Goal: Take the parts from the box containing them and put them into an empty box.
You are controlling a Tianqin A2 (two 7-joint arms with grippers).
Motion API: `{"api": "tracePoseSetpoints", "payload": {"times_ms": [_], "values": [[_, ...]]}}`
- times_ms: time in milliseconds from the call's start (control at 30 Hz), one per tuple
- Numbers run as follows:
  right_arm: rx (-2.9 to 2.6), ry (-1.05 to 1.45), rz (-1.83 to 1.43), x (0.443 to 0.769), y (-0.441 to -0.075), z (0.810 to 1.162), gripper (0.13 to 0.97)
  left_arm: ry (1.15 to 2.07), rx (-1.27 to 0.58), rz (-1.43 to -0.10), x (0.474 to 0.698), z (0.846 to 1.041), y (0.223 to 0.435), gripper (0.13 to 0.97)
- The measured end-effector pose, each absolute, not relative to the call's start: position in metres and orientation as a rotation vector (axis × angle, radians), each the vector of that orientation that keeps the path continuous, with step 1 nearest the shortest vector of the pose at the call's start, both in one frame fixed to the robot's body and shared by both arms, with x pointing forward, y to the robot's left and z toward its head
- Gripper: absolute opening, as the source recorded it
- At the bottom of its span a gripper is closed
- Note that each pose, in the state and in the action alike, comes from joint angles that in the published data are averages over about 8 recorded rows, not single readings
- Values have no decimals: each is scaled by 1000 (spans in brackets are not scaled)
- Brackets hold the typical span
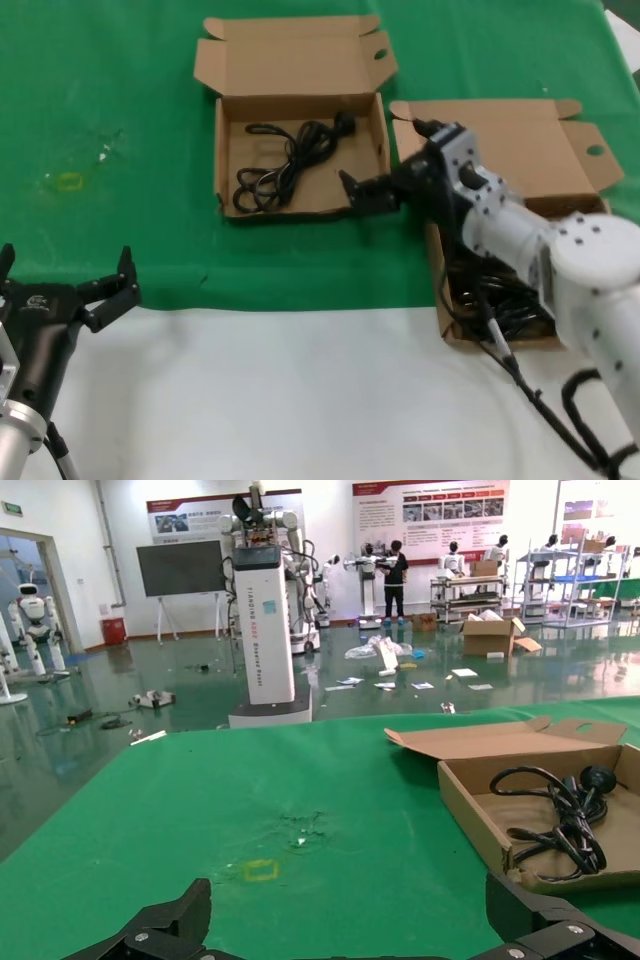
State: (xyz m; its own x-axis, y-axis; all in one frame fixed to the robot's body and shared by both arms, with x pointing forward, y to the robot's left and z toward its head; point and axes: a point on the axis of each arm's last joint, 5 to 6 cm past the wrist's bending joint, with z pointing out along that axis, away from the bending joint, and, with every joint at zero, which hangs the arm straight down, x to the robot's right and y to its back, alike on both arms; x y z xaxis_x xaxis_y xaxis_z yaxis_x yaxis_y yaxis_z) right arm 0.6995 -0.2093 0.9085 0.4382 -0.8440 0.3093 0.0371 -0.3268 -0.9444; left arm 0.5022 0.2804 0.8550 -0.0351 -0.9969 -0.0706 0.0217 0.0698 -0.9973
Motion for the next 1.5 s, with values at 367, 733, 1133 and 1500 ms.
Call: {"api": "tracePoseSetpoints", "payload": {"times_ms": [367, 733, 1133, 1500], "values": [[-1529, 855, -1113, 650, -231, 877, 966, 1253, -1125, -1193, 502, 855, 280, 961], [-1410, 985, -1167, 594, -253, 858, 966, 1253, -1125, -1193, 502, 855, 280, 966], [-1300, 1098, -1224, 531, -274, 853, 966, 1253, -1125, -1193, 502, 855, 280, 966], [-1284, 1112, -1232, 522, -276, 854, 966, 1253, -1125, -1193, 502, 855, 280, 966]]}}
